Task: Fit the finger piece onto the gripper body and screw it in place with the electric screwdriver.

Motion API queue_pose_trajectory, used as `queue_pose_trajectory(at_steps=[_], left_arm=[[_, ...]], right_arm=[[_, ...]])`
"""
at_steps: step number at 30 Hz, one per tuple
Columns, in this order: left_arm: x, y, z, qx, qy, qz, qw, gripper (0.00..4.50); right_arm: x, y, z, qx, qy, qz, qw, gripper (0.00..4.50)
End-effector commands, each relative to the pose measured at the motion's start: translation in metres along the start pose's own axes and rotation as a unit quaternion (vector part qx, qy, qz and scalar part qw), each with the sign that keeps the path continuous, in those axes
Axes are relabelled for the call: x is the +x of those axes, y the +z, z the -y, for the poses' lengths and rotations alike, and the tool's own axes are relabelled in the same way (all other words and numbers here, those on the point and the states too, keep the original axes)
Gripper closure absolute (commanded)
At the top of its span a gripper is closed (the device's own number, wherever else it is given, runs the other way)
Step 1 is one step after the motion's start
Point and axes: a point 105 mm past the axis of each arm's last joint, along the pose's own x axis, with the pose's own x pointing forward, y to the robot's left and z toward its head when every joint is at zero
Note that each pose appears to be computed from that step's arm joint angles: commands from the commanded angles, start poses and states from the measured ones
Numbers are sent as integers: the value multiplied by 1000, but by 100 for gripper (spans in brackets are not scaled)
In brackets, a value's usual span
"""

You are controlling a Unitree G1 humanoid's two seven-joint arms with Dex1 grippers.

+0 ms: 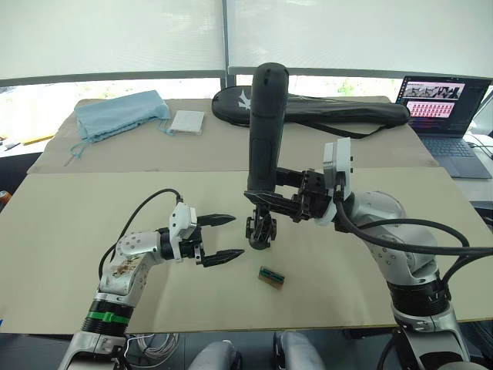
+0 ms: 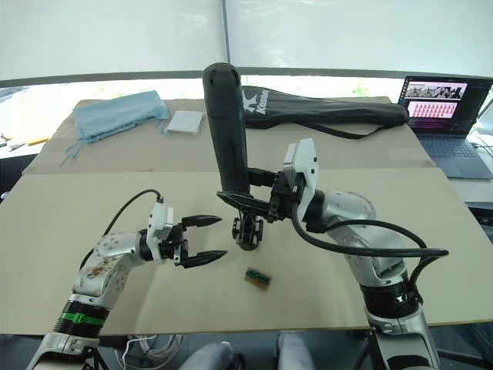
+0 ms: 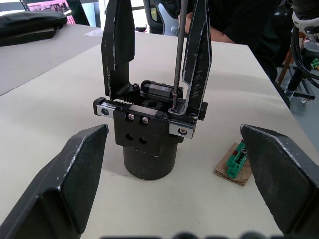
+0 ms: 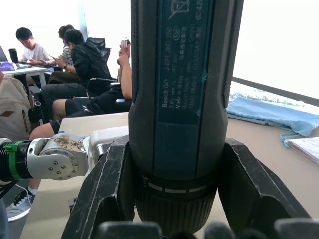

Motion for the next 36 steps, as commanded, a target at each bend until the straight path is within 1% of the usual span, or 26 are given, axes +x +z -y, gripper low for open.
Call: queue_pose_trajectory(at_steps=[1, 10, 26, 36], left_arm=[[6, 6, -1, 18, 1, 1, 1000, 0], [13, 2, -5, 21, 11, -12, 1000, 0], [12, -15, -3, 10, 15, -19, 1000, 0], [10, -17, -4, 7, 18, -19, 1000, 0]], right_arm=[[3, 16, -5, -27, 13, 22, 999, 259], [4, 13, -6, -26, 15, 18, 999, 259], [5, 15, -6, -27, 14, 25, 999, 259], [6, 17, -7, -26, 16, 33, 999, 259]])
